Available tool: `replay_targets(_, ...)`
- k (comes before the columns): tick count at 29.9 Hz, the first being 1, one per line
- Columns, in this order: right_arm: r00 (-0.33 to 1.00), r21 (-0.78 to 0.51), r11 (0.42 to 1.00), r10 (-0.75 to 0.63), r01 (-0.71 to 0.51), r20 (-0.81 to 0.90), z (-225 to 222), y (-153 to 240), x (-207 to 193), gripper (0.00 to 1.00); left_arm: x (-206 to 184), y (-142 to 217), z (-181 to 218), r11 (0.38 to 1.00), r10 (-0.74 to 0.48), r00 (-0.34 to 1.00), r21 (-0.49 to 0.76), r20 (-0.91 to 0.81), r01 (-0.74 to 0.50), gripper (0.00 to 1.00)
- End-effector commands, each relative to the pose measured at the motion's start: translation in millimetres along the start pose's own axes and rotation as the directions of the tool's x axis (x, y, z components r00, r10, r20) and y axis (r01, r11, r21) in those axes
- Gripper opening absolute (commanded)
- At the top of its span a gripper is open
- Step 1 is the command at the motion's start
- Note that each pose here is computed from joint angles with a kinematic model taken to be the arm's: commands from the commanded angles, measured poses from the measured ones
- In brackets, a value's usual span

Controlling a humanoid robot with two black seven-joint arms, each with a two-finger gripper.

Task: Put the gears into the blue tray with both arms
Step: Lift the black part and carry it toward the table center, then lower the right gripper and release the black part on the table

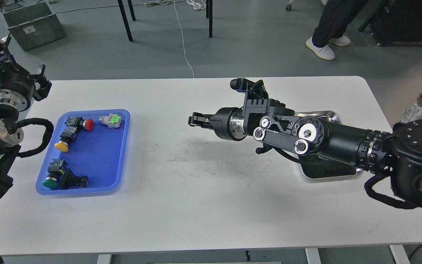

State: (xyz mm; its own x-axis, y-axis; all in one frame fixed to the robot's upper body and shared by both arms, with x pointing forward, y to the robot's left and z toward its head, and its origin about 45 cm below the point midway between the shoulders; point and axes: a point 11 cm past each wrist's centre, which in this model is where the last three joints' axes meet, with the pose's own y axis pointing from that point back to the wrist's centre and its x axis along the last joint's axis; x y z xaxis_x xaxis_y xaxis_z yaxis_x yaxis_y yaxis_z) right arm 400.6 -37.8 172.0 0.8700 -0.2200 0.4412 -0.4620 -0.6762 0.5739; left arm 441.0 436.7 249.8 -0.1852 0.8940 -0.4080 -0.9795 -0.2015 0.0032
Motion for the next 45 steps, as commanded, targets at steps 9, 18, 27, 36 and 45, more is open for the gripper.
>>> replay_targets(9, 0.976, 0.003, 0.995, -0.099, 0.100, 0.195, 33, -7, -65, 0.04, -1, 0, 0, 1.000, -0.002, 1.000, -0.003, -0.003, 0.002, 0.98)
replay_targets(18, 0.976, -0.005, 0.997, -0.080, 0.083, 0.202, 36, -7, -65, 0.24, -2, 0, 1, 1.000, -0.005, 1.000, -0.005, -0.003, 0.005, 0.98)
replay_targets(27, 0.977, -0.019, 0.998, -0.054, 0.059, 0.207, 39, -7, -61, 0.42, -2, 0, 0, 1.000, -0.005, 1.000, -0.002, -0.003, 0.005, 0.98)
replay_targets(36, 0.969, 0.011, 1.000, -0.024, 0.021, 0.245, 29, -7, -48, 0.62, 0, 1, -2, 1.000, -0.002, 1.000, 0.005, 0.006, 0.002, 0.98)
replay_targets(45, 0.929, 0.079, 0.990, 0.081, -0.116, 0.360, 9, -1, -1, 0.78, 2, 1, -1, 1.000, 0.002, 1.000, 0.006, 0.013, -0.002, 0.98)
